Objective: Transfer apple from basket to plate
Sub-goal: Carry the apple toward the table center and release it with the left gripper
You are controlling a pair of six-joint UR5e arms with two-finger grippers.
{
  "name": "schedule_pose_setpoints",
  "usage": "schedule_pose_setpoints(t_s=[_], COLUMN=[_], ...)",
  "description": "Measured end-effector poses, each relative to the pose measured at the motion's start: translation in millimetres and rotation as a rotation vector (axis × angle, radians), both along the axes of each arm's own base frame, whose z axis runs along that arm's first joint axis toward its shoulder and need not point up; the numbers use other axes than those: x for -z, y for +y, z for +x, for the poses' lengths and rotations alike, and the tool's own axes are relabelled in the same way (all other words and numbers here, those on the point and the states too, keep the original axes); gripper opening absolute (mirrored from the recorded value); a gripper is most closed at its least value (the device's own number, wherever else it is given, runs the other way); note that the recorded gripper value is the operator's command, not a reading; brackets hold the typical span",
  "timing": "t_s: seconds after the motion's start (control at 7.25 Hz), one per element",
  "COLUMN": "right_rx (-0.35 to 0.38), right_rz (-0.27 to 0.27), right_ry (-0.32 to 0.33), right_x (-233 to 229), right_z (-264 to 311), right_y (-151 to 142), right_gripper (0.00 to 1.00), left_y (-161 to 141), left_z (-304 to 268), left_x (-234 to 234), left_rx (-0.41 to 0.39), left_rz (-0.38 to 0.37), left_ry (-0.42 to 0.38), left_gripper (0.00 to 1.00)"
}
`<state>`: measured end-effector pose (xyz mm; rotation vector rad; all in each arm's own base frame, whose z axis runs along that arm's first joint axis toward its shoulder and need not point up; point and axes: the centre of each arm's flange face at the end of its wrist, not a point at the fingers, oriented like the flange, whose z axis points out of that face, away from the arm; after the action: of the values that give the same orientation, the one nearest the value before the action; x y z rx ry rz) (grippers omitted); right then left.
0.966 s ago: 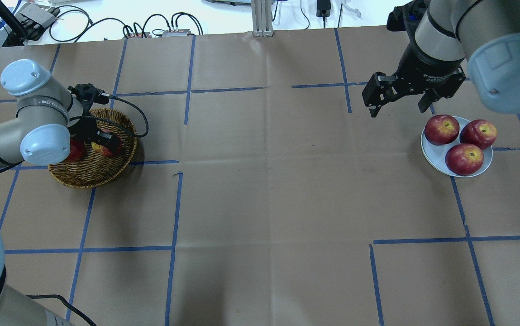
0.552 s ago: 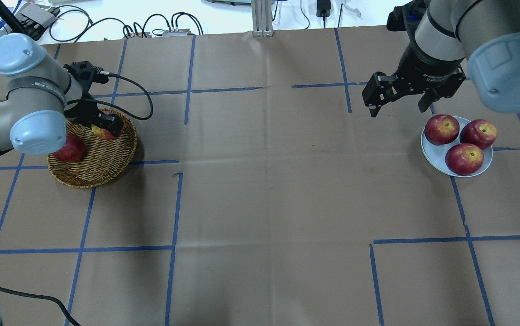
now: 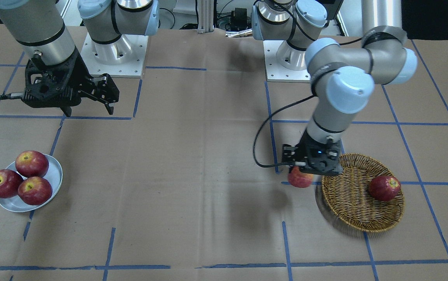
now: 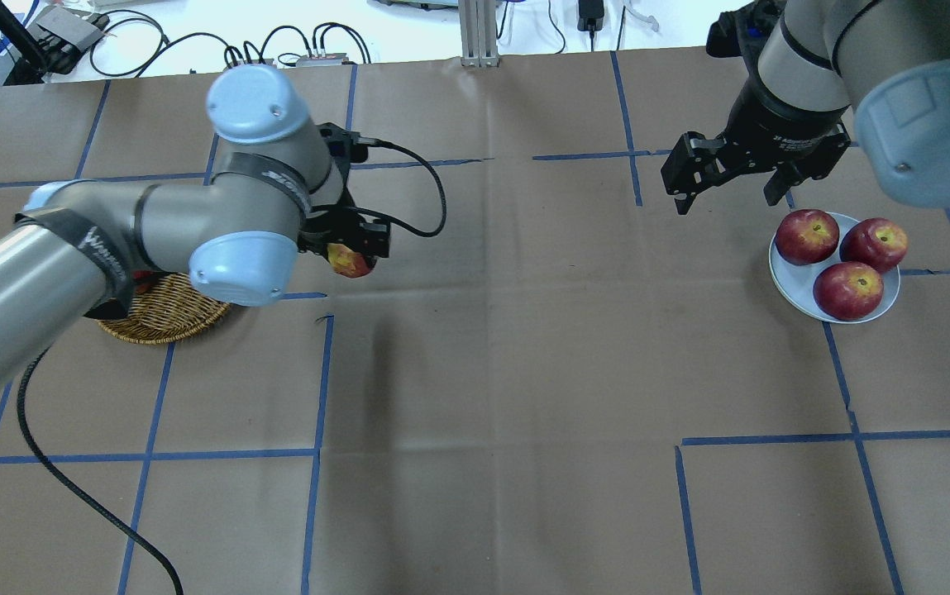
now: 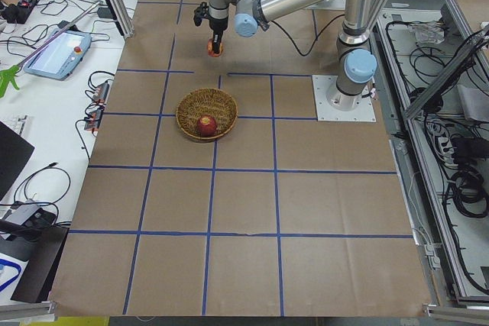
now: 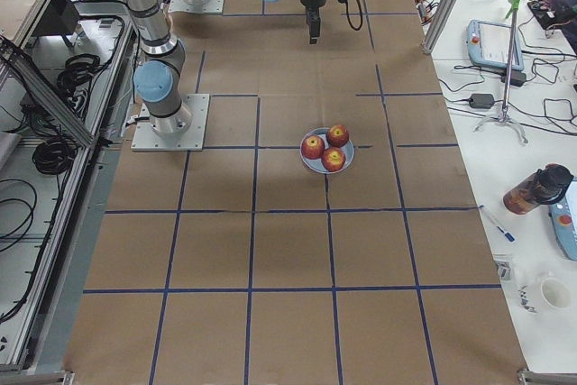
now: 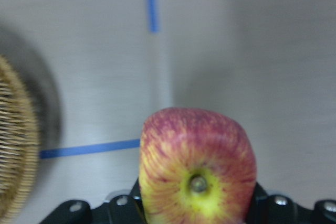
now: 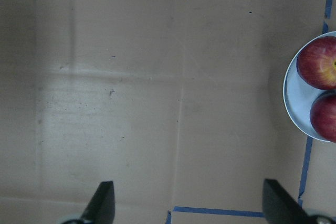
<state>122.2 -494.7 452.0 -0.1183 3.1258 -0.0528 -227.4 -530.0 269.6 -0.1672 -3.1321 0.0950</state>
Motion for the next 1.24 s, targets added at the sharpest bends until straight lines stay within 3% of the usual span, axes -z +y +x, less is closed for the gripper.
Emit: schedule_pose_setpoints(t_s=[0.55, 0.69, 0.83, 1.24], right_rx=[0.000, 0.000, 0.000, 0.000], right_rz=[0.000, 0.000, 0.000, 0.000], right_ry=[0.000, -0.001, -0.001, -0.001], right_x=[0.0, 0.0, 0.0, 0.0], right_z=[0.0, 0.0, 0.0, 0.1], right_y=[0.0, 0.0, 0.0, 0.0], right_gripper=[1.00, 1.00, 1.00, 1.00], left_y=[-1.8, -7.3, -10.5, -8.1], left_z=[-118.1, -133.0, -141.6, -144.5], left_x=[52.2, 65.9, 76.6, 75.9], left_rx=[0.017, 0.021, 0.024, 0.025], left_rz=[0.018, 0.019, 0.023, 0.023], left_ry=[0.004, 0.005, 0.003, -0.001], left_gripper=[0.51, 0.59, 0.96, 0.99])
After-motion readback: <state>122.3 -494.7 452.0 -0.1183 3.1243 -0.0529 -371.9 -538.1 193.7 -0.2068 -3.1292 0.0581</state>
